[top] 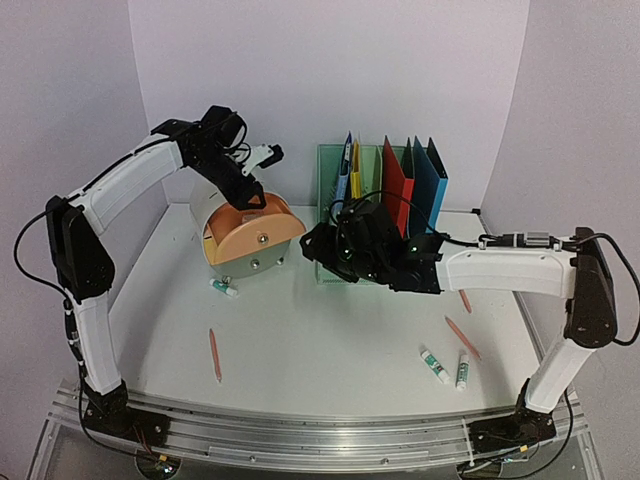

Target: Organize the desk

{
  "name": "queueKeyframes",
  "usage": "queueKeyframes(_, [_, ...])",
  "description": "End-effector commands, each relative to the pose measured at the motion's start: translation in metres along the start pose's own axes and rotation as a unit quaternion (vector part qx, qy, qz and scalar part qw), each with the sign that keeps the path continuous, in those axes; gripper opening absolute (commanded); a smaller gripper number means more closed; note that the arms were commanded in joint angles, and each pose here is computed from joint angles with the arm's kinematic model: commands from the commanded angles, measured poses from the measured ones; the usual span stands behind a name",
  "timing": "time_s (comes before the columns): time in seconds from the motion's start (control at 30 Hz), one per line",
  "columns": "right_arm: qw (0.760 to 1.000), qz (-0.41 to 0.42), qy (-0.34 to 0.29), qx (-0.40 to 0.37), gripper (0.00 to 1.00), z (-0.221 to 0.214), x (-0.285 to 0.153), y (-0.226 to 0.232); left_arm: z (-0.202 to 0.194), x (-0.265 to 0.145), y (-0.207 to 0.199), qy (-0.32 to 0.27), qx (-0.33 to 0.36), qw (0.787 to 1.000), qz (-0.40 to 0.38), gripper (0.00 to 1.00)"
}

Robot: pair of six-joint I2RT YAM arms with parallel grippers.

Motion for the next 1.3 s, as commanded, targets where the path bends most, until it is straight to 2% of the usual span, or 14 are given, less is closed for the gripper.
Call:
queueKeyframes(0.0, [1.0, 0.028, -0.005, 0.004, 0.68, 0.009, -0.006, 0.022, 0.05, -0.081, -0.006, -0.12, 0.069, 0.99, 0.022, 0.49])
queueKeyframes(0.07, [1.0, 0.027, -0.006, 0.005, 0.68, 0.009, -0.006, 0.021, 0.059, -0.101, -0.033, -0.161, 0.127, 0.979, 0.006, 0.48])
queueKeyframes(0.17, [1.0, 0.026, -0.006, 0.005, 0.67, 0.009, -0.007, 0.02, 0.054, -0.111, -0.078, -0.183, 0.197, 0.963, -0.024, 0.41])
queueKeyframes(0.27, [1.0, 0.024, -0.007, 0.007, 0.67, 0.009, -0.006, 0.019, 0.029, -0.096, -0.111, -0.149, 0.222, 0.961, -0.07, 0.38])
queueKeyframes(0.37, [1.0, 0.024, -0.007, 0.006, 0.67, 0.009, -0.004, 0.02, 0.0, -0.074, -0.128, -0.107, 0.26, 0.956, -0.082, 0.38])
queueKeyframes(0.53, [1.0, 0.024, -0.004, 0.005, 0.67, 0.006, -0.003, 0.019, -0.011, -0.051, -0.113, -0.097, 0.321, 0.942, -0.003, 0.46])
queueKeyframes(0.63, [1.0, 0.022, -0.003, 0.007, 0.67, 0.006, -0.003, 0.017, -0.013, -0.039, -0.11, -0.098, 0.347, 0.933, 0.015, 0.49])
queueKeyframes(0.73, [1.0, 0.02, -0.003, 0.009, 0.67, 0.006, -0.003, 0.016, -0.014, -0.027, -0.111, -0.101, 0.358, 0.928, 0.017, 0.49])
queueKeyframes(0.9, [1.0, 0.02, -0.012, 0.012, 0.67, 0.01, -0.009, 0.014, -0.026, -0.008, -0.105, -0.065, 0.357, 0.931, 0.025, 0.45])
queueKeyframes(1.27, [1.0, 0.023, -0.017, 0.005, 0.67, 0.014, -0.012, 0.017, -0.027, -0.001, -0.082, -0.048, 0.379, 0.921, 0.076, 0.43])
Point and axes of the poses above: each gripper's point midway between its finger pads, its own x axis out along the fingers, its own y axis along the line the jaws close on, z = x × y, the point moved 1 cm from there along -x, back along the fingers, and after that the axes turned 10 degrees about x, right-handed, at the moved point
